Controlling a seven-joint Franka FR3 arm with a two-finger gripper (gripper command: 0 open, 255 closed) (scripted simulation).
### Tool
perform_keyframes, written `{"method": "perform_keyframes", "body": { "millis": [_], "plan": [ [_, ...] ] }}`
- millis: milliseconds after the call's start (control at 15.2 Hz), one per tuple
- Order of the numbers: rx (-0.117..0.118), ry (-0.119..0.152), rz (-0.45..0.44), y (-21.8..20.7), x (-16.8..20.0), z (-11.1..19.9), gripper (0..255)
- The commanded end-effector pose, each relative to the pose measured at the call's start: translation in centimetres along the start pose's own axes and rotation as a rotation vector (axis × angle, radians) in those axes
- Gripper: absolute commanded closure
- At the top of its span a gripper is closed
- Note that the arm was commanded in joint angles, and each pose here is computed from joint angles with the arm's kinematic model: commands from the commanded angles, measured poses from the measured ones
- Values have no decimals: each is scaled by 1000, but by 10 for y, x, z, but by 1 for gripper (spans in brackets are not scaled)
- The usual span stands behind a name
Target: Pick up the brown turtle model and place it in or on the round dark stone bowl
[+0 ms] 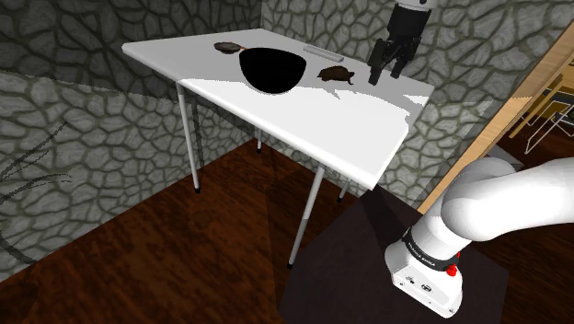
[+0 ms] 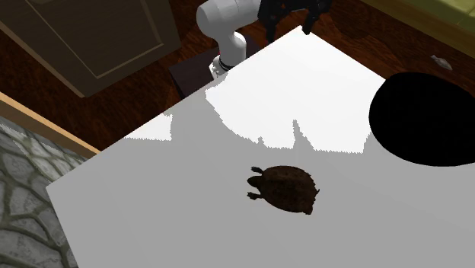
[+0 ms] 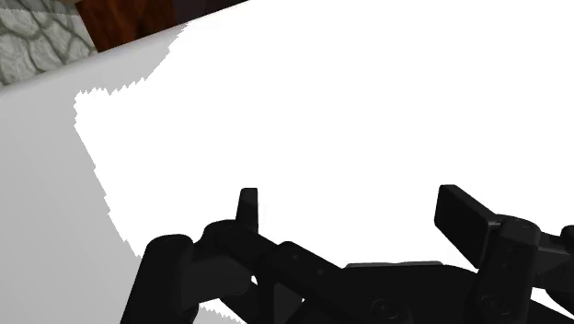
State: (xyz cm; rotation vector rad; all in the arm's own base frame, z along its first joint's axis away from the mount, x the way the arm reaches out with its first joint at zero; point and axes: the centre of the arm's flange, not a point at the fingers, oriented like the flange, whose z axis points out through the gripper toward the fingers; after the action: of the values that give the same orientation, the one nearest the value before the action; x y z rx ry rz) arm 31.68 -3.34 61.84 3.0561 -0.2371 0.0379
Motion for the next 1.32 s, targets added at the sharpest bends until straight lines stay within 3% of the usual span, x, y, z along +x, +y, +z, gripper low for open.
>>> {"method": "perform_keyframes", "body": {
  "millis": [0,594,1254],
  "plan": [
    [0,0,0,0,0,0,0],
    [39,94,-357,101,51,35,0],
    [82,199,-754,183,148,71,0]
  ]
}}
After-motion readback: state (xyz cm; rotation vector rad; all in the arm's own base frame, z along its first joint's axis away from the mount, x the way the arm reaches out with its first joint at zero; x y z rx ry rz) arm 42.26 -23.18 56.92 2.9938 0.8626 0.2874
